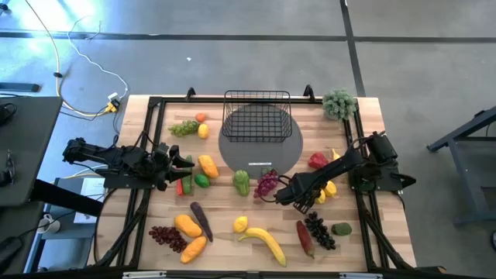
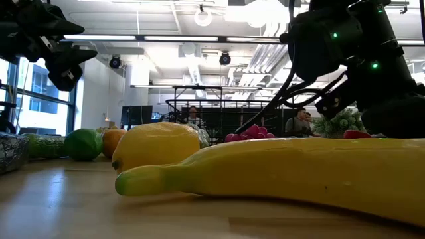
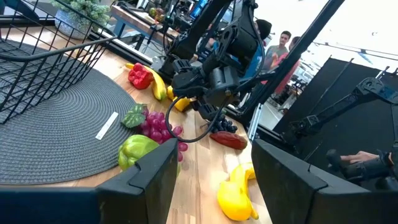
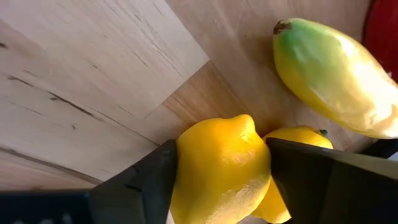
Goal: Build produce basket
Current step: Put the yellow lemon into the wire basket
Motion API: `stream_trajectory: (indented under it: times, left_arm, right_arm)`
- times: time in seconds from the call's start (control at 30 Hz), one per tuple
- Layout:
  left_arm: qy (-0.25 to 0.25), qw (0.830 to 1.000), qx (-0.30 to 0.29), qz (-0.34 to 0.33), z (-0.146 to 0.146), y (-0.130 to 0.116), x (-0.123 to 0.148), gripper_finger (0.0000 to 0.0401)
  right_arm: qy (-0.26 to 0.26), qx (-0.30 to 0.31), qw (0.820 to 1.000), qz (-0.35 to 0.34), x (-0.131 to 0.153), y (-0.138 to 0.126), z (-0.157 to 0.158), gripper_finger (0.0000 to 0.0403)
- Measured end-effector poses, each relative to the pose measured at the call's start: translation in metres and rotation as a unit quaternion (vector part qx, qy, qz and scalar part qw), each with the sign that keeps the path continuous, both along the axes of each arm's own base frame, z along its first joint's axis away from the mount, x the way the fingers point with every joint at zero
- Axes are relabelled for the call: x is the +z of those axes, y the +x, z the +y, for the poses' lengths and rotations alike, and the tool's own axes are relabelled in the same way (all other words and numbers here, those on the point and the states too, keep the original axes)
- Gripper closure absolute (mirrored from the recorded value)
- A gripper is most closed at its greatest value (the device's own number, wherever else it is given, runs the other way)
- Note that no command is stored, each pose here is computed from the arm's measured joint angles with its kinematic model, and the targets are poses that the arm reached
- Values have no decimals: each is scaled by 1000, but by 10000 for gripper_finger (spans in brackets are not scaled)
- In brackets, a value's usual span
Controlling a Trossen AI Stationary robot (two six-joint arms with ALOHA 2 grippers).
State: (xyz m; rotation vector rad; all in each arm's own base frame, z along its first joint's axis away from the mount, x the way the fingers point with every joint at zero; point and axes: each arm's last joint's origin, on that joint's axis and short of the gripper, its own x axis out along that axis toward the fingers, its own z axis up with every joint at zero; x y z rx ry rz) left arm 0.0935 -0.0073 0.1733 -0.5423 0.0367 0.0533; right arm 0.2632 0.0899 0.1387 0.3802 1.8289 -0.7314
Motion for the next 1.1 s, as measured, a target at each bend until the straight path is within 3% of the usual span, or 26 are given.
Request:
stream_trajectory:
  times: [0.27, 0.57, 0.9, 1.1]
  left_arm:
    - [1, 1000, 0, 0, 0, 0, 0, 208]
    - [1, 1000, 0, 0, 0, 0, 0, 208]
    - [1, 1000, 2, 0, 0, 0, 0, 208]
    - [2, 1000, 25, -2, 1, 0, 0, 208]
  right_arm:
    - [1, 1, 1000, -1, 0, 0, 1, 248]
    - [3, -41, 998, -37, 19, -6, 7, 245]
    - [3, -122, 982, -142, 64, -18, 5, 251]
    - [3, -158, 952, -261, 94, -19, -3, 252]
